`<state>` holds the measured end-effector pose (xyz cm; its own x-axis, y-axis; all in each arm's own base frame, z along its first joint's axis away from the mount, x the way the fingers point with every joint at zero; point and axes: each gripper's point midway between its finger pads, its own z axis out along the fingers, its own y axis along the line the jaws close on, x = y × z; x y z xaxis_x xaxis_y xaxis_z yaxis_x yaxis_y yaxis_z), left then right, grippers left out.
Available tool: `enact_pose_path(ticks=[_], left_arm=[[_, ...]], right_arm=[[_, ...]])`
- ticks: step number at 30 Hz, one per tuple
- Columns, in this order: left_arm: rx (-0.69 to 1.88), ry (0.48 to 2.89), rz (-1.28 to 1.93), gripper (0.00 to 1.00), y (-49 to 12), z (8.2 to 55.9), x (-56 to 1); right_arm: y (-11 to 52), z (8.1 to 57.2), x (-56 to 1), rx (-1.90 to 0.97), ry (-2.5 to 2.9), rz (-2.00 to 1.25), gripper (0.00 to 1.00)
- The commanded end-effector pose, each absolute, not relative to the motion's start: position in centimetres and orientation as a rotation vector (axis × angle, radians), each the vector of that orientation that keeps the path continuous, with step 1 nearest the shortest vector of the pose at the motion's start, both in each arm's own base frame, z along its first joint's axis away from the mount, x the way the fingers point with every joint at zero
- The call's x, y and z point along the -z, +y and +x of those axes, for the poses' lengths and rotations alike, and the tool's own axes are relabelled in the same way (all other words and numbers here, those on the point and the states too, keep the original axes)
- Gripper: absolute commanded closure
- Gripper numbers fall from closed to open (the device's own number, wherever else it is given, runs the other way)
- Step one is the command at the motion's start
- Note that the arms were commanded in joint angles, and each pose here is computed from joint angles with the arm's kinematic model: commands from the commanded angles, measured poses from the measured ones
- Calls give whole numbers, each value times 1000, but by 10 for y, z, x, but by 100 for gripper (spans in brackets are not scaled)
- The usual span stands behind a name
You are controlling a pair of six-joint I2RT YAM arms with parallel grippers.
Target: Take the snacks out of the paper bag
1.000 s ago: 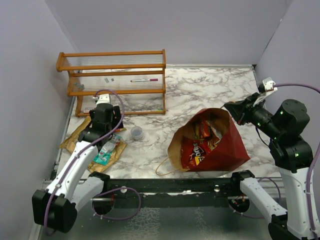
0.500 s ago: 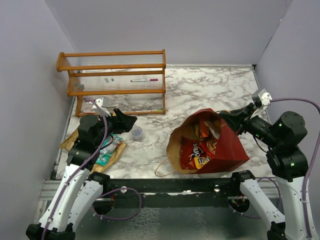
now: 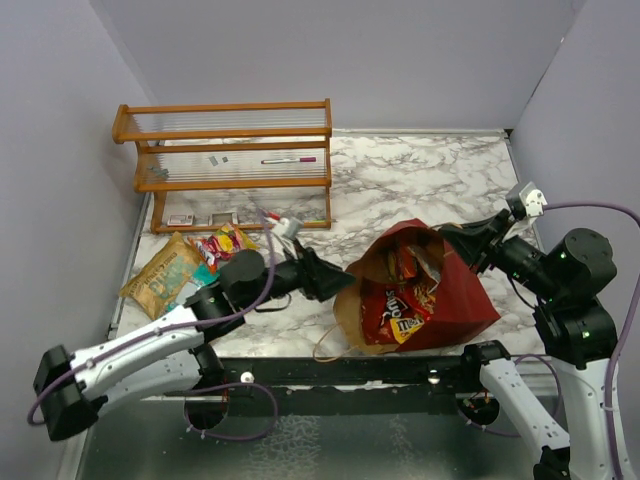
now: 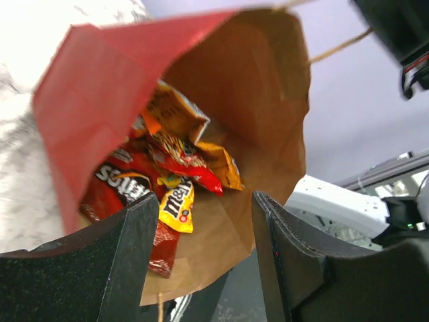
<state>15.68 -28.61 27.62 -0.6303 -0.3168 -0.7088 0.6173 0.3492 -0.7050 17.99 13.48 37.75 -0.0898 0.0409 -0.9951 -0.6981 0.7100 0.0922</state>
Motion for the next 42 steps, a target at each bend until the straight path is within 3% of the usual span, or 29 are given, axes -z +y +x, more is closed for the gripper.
enact_pose_path(ticks=[1, 7, 16, 24, 33, 36, 42], left_arm=[[1327, 1759, 282, 40, -333, 148, -271], [1058, 1949, 378, 40, -373, 130, -213], [764, 2167, 262, 39, -378, 126, -147], [887, 2021, 327, 37, -423, 113, -199], [806, 1915, 167, 33, -445, 155, -236], [825, 1937, 151, 41, -455, 171, -235], [755, 1930, 143, 43, -469, 197, -232]], right_arm=[[130, 180, -401, -628, 1483, -540, 98], [127, 179, -407, -606, 1476, -540, 98], [126, 179, -405, -601, 1476, -531, 98], [125, 180, -405, -595, 1485, -517, 98], [127, 174, -409, -628, 1474, -512, 98], [127, 173, -411, -622, 1469, -512, 98], [126, 173, -412, -619, 1466, -514, 98]])
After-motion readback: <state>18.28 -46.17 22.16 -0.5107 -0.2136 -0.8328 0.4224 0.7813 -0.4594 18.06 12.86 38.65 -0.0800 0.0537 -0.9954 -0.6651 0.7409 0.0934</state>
